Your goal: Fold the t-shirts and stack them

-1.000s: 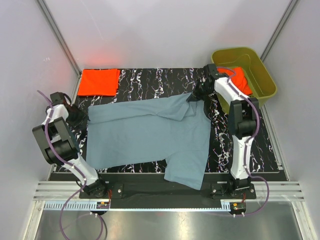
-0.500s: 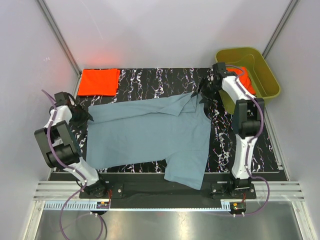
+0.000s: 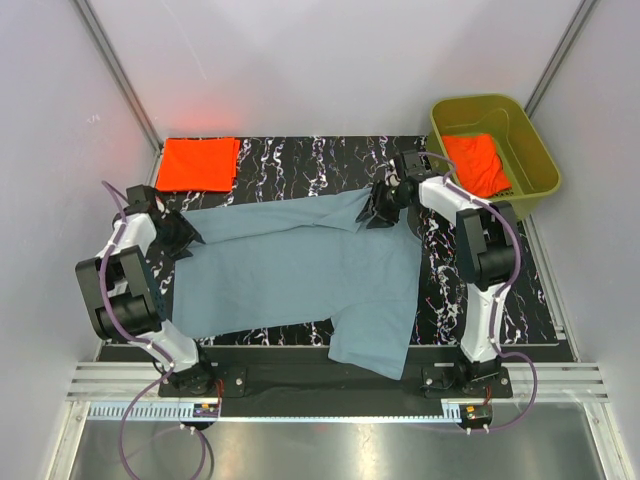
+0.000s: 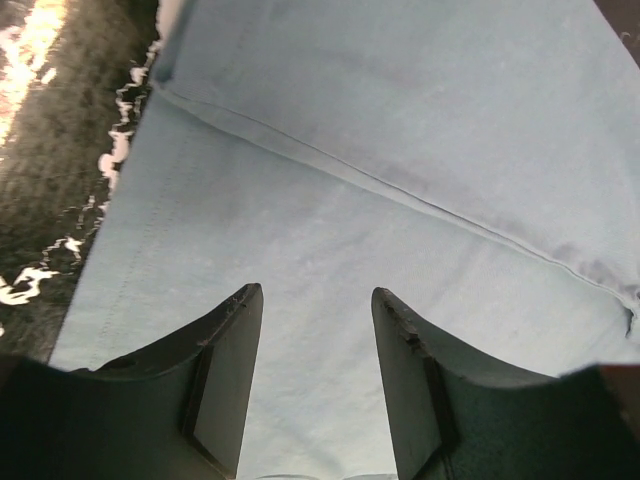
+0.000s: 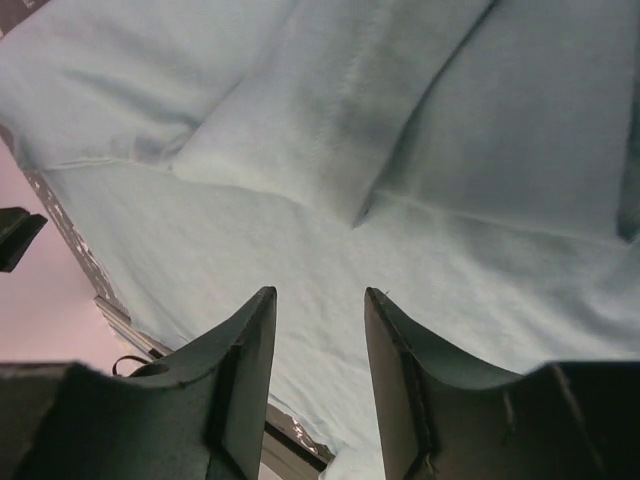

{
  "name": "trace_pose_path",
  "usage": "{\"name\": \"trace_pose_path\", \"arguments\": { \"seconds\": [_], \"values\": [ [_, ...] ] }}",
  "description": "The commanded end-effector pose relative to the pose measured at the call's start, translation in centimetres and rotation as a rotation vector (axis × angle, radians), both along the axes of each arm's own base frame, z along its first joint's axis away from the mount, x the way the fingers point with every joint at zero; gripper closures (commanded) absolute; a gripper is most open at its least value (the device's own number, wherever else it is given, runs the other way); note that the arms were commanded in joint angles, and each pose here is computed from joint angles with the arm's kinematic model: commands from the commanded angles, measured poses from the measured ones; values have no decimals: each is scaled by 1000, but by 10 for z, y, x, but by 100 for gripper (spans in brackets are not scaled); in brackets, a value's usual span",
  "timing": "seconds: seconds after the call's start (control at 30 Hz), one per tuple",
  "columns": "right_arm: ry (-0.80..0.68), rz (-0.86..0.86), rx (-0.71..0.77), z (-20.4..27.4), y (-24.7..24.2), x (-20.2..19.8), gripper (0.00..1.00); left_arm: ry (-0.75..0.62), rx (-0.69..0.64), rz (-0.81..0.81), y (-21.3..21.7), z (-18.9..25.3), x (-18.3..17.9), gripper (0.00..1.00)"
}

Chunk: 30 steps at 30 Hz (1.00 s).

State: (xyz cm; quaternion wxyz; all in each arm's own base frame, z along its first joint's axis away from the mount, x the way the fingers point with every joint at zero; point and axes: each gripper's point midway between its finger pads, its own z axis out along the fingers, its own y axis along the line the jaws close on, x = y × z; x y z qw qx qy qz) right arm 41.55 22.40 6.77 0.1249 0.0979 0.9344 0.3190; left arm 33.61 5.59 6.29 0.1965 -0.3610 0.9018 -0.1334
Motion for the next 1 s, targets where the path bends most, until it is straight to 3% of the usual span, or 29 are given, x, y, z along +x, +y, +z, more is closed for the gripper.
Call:
{"name": "trace_pose_path", "arguments": {
  "seconds": [0.0,0.07,0.33,0.97],
  "values": [
    [-69,-4,7,5,0,19,50,-94,-4,-17,-4,24,14,47],
    [-51,13,10,-5,3,18,46,-92,-2,-19,-3,23,14,47],
    [-51,32,16,-18,12,32,47,-85,-11,-25,-6,20,11,47],
    [-49,8,60,-12,30,41,59,-85,-17,-31,-6,20,14,47]
  ]
}}
